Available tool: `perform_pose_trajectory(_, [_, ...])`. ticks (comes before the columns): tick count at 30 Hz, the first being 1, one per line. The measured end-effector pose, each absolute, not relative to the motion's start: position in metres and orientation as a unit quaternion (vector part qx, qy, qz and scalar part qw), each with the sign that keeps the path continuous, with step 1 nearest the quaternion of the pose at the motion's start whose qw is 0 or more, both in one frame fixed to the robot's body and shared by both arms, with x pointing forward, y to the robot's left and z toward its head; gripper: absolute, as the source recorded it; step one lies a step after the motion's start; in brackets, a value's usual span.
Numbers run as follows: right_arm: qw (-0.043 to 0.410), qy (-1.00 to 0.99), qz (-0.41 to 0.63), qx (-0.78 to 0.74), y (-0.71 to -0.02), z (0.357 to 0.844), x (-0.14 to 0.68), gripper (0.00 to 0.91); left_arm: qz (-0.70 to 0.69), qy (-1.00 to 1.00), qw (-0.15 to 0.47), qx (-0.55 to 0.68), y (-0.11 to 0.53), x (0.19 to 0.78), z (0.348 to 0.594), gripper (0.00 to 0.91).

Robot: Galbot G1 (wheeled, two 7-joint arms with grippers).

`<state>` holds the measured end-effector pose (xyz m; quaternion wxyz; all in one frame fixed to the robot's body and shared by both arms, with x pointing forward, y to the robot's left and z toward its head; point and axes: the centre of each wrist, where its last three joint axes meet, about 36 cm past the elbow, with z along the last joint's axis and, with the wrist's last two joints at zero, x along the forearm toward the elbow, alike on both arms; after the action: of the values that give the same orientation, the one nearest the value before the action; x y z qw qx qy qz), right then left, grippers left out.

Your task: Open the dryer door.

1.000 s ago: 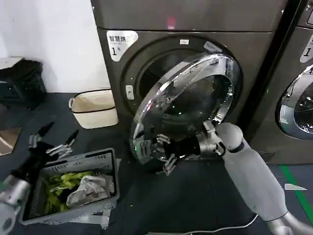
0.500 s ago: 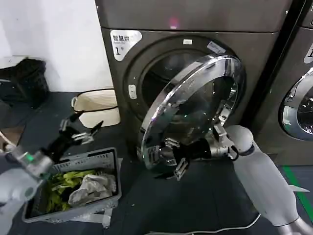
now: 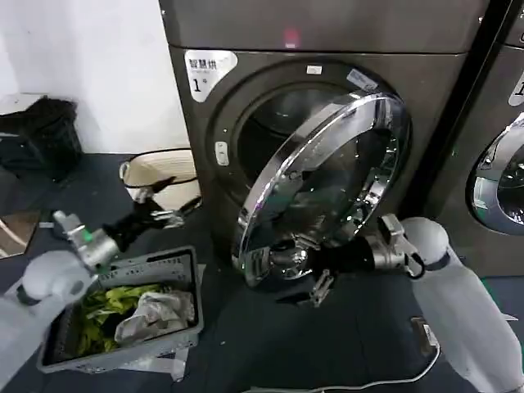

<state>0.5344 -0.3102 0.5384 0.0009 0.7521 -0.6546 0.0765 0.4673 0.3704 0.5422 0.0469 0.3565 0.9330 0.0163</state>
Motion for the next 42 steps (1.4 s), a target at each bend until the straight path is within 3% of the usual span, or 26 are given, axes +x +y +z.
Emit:
perform_pose_trajectory(8, [0.018, -0.714, 0.101, 0.692, -0.37, 0.525, 0.513, 0.907, 0.012, 0.912, 0.04, 0.408, 0.338, 0.479, 0.541, 0.907])
perform_pose_trajectory(24, [-0.013, -0.859, 0.1, 0.501, -0.507, 0.536, 0.419, 0.907, -0.016, 0.867, 0.023, 0.498, 0.276, 0.486, 0.522, 0.907])
perform_pose_trajectory(34, [-0.063, -0.935, 0.102, 0.333, -0.537, 0.56, 0.368, 0.907, -0.015, 0.835, 0.014, 0.549, 0.255, 0.467, 0.515, 0.907])
perform_pose_trajectory(42, [-0.114, -0.984, 0.074, 0.112, -0.548, 0.579, 0.31, 0.907, -0.018, 0.81, 0.018, 0.586, 0.224, 0.459, 0.517, 0.907])
